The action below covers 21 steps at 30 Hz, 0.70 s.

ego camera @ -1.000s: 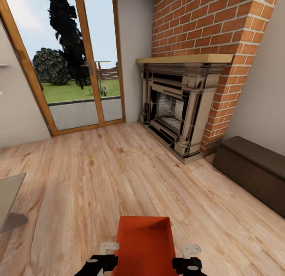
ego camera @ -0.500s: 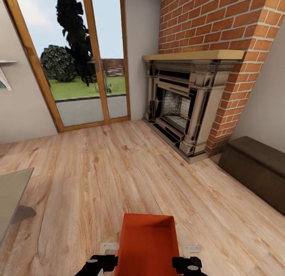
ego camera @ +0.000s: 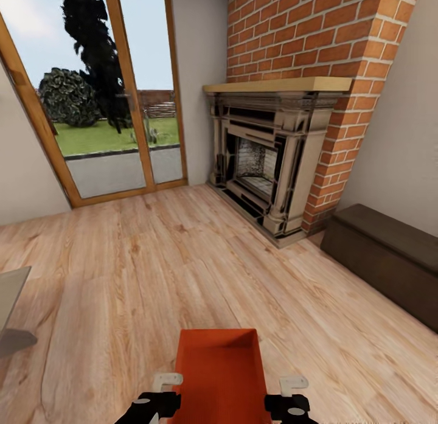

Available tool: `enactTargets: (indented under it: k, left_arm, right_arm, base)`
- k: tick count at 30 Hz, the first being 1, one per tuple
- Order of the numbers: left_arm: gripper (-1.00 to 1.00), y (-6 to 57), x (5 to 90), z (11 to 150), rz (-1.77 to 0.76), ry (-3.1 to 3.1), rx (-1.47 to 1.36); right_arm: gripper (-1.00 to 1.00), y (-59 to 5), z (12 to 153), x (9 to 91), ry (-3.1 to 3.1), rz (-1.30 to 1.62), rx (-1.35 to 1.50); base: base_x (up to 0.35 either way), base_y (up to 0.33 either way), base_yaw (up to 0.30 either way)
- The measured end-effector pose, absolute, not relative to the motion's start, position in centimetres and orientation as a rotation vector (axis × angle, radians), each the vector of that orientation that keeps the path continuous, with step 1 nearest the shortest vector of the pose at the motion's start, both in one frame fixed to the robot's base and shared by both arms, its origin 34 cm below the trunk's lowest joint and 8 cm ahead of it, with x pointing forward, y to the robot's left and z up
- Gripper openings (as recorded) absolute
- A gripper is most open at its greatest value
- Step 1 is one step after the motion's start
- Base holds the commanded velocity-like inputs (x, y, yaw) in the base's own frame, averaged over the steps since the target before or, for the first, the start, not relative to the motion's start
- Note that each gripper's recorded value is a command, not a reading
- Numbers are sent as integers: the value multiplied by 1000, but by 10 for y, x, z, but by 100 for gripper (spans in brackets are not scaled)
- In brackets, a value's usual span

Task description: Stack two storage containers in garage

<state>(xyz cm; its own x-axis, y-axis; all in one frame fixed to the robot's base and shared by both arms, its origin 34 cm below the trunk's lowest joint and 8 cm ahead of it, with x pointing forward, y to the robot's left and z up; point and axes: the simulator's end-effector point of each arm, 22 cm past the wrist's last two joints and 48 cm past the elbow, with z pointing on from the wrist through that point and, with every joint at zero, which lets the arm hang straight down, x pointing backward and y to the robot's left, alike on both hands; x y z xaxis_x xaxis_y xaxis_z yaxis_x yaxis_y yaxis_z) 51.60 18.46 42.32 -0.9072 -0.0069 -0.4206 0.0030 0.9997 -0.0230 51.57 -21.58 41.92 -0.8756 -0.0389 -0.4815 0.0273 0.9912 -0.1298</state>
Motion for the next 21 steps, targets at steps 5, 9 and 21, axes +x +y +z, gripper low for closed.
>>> enactTargets:
  k: [5,9,21]
  left_arm:
    - [100,184,516,423,-33,2708,-3]
    - [100,180,517,423,-40,2708,-3]
    - [100,173,510,416,-51,2735,2]
  right_arm:
    - [100,-216,419,516,2632,-180,-9]
    - [100,-216,417,514,2635,-181,-11]
    - [100,-217,410,508,2654,-183,-11]
  base:
    - [0,0,-29]
    - [0,0,-3]
    - [0,0,0]
